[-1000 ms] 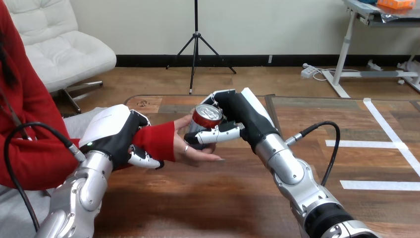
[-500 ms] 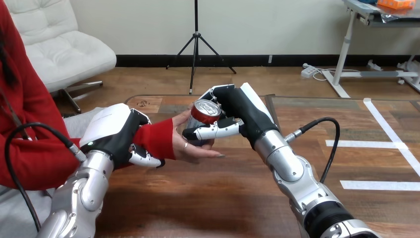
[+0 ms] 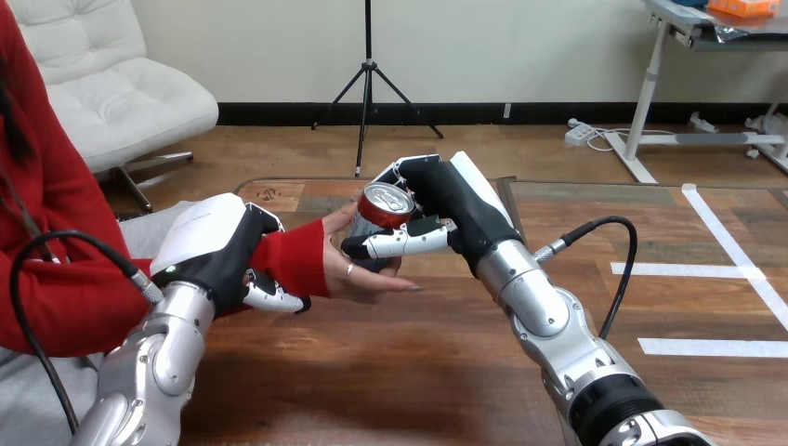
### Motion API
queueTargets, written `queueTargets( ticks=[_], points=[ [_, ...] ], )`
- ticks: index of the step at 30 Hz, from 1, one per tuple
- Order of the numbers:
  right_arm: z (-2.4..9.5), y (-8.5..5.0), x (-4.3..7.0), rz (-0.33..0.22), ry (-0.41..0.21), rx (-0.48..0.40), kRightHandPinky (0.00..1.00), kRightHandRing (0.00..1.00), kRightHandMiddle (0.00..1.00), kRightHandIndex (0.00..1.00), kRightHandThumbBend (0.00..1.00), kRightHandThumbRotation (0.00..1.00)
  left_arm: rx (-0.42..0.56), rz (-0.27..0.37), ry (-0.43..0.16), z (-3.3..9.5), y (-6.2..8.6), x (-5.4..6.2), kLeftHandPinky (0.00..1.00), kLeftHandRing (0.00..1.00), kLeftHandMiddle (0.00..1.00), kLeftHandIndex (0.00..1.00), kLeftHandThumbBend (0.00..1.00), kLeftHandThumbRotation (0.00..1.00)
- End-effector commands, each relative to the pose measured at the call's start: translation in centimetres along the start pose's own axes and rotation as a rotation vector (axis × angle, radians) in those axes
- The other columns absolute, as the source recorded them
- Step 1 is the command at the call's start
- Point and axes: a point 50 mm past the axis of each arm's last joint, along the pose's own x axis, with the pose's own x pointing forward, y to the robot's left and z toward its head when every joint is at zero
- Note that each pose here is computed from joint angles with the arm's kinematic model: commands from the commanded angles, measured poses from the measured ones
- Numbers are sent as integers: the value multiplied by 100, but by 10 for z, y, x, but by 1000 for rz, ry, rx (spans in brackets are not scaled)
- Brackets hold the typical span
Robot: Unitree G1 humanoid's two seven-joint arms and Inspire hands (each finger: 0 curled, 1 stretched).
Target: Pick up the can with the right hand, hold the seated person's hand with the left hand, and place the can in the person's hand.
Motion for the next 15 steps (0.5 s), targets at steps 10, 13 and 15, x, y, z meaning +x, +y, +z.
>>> queueTargets(
  ticks=[10, 13, 15],
  points=[
    [48, -19, 21, -16, -138, -17, 42, 49, 52, 53, 85, 17, 28, 249, -231, 56, 55, 13, 33, 41, 48, 50, 70, 0],
    [46, -20, 20, -13, -136, -15, 44, 51, 54, 56, 85, 24, 66, 260, -229, 55, 54, 13, 35, 44, 50, 53, 70, 0],
    [45, -21, 19, -11, -135, -16, 45, 52, 55, 58, 86, 29, 78, 264, -223, 55, 54, 12, 37, 46, 52, 54, 70, 1]
  ],
)
